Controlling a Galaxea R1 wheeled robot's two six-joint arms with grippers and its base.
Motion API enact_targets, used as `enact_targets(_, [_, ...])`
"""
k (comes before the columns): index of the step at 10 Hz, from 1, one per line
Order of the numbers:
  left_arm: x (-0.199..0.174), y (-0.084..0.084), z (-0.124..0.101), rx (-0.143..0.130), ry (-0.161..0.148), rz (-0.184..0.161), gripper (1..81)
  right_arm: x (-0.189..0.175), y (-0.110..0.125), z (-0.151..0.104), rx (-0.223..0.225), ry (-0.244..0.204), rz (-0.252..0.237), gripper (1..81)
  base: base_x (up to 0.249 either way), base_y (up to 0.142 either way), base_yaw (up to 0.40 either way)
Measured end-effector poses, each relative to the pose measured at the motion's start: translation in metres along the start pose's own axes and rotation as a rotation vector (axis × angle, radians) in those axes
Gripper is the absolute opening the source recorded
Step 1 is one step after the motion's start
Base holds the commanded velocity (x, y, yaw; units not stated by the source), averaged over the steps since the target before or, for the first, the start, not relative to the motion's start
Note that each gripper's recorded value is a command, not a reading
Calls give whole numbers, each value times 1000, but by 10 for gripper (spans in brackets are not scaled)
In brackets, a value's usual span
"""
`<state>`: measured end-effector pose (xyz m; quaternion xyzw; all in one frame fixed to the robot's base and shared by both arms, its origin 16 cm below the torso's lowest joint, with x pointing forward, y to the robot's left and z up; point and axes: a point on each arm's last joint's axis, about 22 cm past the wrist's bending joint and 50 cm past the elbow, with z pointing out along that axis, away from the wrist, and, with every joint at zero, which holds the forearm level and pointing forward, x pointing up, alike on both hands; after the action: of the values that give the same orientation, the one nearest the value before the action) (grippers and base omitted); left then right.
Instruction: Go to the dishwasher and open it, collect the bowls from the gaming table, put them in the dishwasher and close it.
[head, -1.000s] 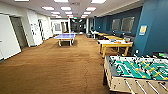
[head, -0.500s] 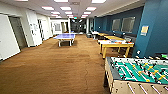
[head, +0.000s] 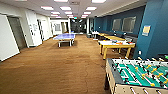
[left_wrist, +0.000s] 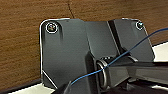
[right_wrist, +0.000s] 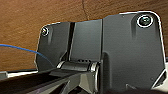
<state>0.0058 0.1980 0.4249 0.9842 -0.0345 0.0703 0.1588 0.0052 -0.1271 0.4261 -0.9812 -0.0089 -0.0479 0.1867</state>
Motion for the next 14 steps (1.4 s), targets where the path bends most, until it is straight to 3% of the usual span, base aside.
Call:
enact_targets(5, [-3,2,0,-2,-3,-1,811,0,0,0,0,0,0,811,134,0,0])
enact_targets(14, [-4,2,0,-2,-4,-2,811,-3,0,0,0,-3,1,811,132,73,0])
